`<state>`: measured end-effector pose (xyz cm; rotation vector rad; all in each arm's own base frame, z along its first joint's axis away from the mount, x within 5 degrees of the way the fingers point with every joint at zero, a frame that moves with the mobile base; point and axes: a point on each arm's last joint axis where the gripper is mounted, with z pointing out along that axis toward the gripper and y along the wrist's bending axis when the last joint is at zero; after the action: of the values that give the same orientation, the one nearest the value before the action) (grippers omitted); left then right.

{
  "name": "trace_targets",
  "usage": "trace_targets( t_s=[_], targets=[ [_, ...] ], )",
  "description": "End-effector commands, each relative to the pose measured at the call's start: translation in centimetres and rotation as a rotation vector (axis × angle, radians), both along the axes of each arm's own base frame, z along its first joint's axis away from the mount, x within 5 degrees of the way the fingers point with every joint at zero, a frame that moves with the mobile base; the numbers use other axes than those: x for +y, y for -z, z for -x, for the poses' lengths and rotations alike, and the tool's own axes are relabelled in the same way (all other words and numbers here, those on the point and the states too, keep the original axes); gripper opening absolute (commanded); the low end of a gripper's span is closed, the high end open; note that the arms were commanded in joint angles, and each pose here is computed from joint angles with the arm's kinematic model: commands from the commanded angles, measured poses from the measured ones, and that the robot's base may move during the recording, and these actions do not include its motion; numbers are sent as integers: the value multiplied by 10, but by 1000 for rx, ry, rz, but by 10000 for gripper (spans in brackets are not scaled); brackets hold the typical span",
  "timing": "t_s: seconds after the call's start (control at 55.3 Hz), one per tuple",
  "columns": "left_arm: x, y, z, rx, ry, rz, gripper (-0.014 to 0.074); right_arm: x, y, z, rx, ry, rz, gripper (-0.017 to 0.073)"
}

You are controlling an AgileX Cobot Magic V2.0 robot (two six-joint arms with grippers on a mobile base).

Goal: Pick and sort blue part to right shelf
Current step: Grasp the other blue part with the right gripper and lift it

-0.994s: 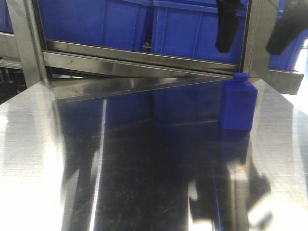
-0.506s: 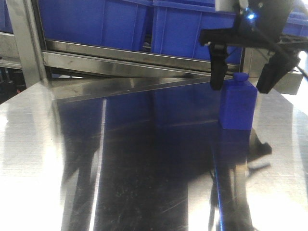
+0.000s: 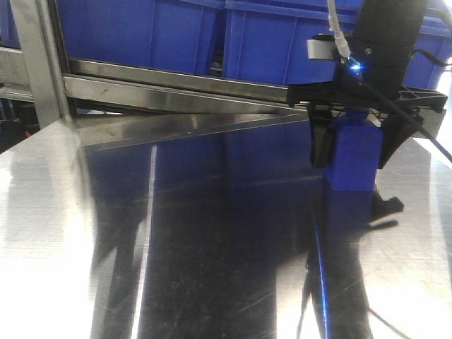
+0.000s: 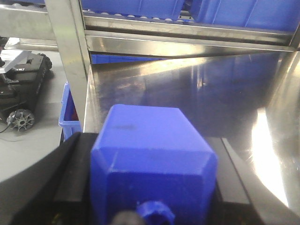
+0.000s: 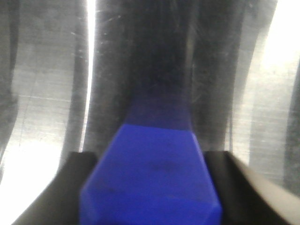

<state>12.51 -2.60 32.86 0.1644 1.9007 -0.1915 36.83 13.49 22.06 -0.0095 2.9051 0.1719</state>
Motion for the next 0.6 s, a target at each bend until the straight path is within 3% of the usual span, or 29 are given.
trace_targets(
  t_s=[0.0, 0.398, 0.578],
  targets=[
    [1, -21, 5, -145, -11, 42, 337, -3, -30, 0, -92, -14, -8, 360],
    [12, -26, 70, -341, -7, 49, 337, -7, -48, 5, -155, -57, 4, 342],
    [17, -18, 101, -357, -3, 1, 337, -11, -80, 17, -271, -121, 74, 342]
  ],
)
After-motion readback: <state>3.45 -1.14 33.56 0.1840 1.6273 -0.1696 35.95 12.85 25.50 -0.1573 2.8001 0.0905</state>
